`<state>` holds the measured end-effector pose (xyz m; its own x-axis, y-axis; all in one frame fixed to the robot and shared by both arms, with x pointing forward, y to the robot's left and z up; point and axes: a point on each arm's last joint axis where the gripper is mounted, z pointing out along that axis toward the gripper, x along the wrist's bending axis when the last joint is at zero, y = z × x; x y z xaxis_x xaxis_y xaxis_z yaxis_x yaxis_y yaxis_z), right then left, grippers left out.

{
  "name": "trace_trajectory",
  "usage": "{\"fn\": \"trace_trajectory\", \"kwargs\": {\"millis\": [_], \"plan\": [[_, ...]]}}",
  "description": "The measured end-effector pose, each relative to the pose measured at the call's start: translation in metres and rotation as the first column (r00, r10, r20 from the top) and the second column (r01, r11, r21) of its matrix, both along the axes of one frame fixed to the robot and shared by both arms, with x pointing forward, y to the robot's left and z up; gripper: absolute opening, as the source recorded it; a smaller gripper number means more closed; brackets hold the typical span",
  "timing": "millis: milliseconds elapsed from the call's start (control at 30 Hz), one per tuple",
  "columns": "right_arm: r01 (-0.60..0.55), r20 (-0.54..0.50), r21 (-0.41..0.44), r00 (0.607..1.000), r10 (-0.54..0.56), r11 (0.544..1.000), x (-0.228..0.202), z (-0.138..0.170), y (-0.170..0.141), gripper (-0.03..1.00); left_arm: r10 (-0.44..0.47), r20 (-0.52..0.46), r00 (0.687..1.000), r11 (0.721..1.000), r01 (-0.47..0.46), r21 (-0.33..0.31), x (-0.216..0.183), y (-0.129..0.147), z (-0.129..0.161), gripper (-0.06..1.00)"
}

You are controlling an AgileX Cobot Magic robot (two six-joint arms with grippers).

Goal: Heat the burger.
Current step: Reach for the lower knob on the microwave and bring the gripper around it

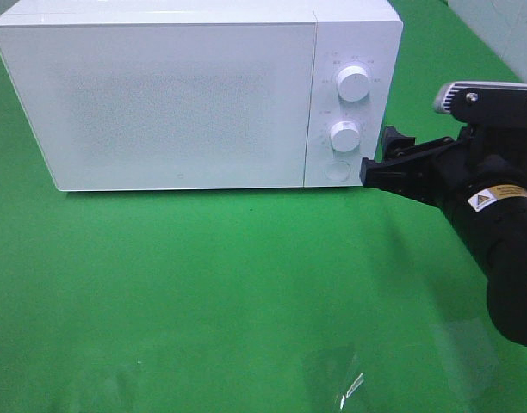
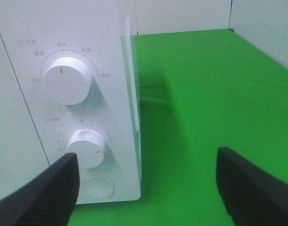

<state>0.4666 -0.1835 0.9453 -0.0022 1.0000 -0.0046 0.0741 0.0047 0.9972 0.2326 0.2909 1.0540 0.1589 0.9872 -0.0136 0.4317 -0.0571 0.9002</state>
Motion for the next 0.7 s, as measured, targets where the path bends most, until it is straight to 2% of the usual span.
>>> {"fn": "trace_trajectory", "kwargs": {"millis": [500, 700], "plan": [[-0.014, -0.009, -0.018, 1.0, 0.014, 1.0, 0.027, -0.015, 0.028, 0.76, 0.0, 0.0, 1.0, 1.0, 0.0, 0.0, 0.0, 0.0, 0.0, 0.99], [-0.018, -0.014, -0.064, 1.0, 0.017, 0.998, 0.042, -0.026, 0.041, 0.76, 0.0, 0.0, 1.0, 1.0, 0.0, 0.0, 0.0, 0.0, 0.0, 0.99]]}}
